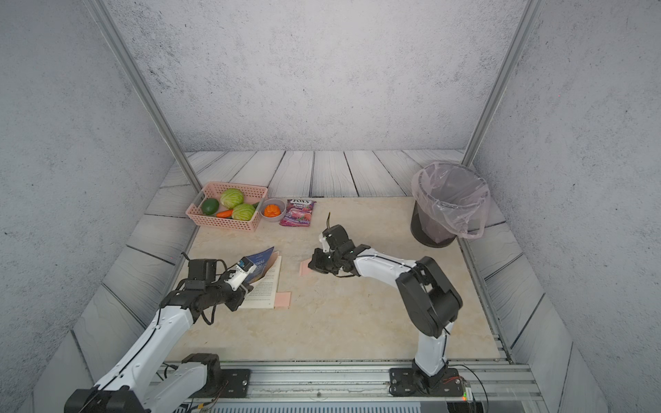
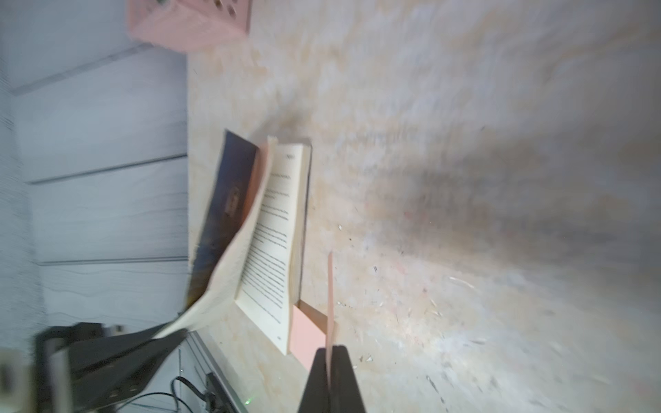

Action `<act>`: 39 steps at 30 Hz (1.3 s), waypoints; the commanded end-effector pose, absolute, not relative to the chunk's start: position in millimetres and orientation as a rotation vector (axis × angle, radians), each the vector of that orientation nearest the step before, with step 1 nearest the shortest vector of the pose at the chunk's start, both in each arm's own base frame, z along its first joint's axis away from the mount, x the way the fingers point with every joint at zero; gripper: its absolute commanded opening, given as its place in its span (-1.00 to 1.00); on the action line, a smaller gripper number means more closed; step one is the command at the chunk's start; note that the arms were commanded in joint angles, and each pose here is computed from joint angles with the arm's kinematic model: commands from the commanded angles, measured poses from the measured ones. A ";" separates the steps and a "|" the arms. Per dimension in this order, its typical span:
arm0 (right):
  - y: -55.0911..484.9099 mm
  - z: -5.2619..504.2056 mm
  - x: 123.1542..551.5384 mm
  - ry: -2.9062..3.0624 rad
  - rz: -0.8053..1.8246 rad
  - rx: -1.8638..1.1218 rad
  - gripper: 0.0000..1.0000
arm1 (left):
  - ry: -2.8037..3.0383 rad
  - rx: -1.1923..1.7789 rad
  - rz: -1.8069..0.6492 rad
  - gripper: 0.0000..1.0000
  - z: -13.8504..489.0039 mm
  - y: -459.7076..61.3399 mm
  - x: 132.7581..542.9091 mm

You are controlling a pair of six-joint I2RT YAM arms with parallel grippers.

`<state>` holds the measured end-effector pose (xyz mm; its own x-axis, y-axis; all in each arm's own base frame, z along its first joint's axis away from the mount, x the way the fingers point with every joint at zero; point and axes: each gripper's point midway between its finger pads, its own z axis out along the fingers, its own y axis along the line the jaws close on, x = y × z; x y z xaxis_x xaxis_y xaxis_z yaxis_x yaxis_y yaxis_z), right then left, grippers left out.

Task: Peel off the used sticky note
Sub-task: Tear off the note from the book, then place the note in the trash bin.

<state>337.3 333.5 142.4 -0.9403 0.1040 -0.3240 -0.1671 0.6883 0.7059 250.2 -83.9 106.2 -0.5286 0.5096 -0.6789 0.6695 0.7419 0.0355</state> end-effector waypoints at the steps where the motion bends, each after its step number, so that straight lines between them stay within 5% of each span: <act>1: 274.4 209.7 353.5 2.454 0.969 -0.018 -1.00 | 2.199 0.880 -0.339 -1.00 116.4 -90.1 251.3; 15: 0.6 358.2 440.0 2.108 0.464 0.571 -1.00 | 2.169 0.929 -0.378 -1.00 117.5 -96.6 243.8; 26: -110.1 337.4 485.7 2.111 0.215 0.794 -1.00 | 2.158 0.949 -0.394 -1.00 117.3 -99.4 242.7; 30: -112.4 321.9 496.8 2.190 0.210 0.780 -0.51 | 2.155 0.953 -0.391 -1.00 117.6 -99.3 243.2; 35: -106.5 356.0 486.8 2.134 0.229 0.730 0.44 | 2.151 0.962 -0.398 -1.00 117.8 -100.4 242.8; 39: -96.0 384.0 471.7 2.081 0.272 0.692 0.61 | 2.145 0.968 -0.405 -1.00 119.5 -102.0 244.7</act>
<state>493.9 -108.3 338.3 -0.4857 0.5903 -0.6447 0.4369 0.8028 0.4058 244.5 -95.4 113.8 -0.4753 0.5162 -0.7125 0.7205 0.6931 0.0216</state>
